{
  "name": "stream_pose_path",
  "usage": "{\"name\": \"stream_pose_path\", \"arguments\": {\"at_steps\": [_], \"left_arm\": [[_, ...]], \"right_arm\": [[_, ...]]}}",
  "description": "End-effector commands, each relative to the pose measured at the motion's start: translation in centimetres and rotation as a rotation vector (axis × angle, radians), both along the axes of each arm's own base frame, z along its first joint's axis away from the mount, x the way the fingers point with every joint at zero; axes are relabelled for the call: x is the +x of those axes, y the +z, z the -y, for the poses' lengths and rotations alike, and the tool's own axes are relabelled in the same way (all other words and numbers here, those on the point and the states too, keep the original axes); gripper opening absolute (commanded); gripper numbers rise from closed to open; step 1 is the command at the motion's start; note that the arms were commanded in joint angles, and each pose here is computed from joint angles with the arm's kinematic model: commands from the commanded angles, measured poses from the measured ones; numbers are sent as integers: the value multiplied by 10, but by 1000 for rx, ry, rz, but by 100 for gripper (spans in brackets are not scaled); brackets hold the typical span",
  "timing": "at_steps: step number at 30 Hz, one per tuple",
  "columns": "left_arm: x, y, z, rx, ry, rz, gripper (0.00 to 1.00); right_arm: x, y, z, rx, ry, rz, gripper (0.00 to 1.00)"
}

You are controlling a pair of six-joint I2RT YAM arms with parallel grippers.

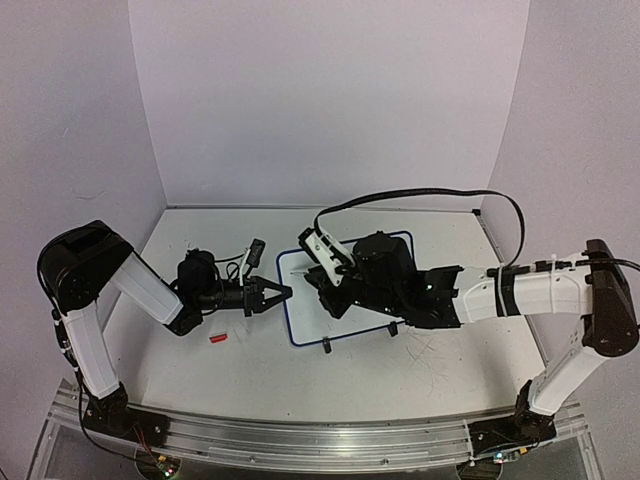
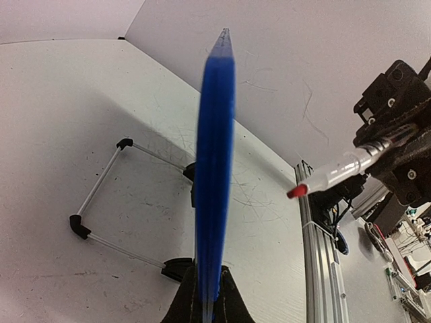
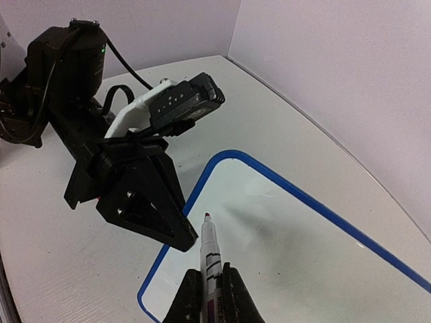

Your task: Write a sentence on the whiteboard

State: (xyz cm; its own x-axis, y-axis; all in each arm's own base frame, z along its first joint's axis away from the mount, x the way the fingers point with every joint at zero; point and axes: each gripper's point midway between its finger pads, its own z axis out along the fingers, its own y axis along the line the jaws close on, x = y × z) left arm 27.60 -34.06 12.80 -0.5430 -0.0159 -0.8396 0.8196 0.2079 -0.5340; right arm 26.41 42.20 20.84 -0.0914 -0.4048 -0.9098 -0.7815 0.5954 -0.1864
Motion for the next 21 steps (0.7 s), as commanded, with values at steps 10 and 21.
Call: {"name": "stream_pose_path", "arguments": {"at_steps": [10, 21], "left_arm": [[-3, 7, -4, -7, 9, 19, 0], [-3, 9, -3, -9, 7, 20, 0]], "right_arm": [[17, 29, -9, 86, -70, 79, 0], [18, 27, -16, 82, -57, 80, 0]]}}
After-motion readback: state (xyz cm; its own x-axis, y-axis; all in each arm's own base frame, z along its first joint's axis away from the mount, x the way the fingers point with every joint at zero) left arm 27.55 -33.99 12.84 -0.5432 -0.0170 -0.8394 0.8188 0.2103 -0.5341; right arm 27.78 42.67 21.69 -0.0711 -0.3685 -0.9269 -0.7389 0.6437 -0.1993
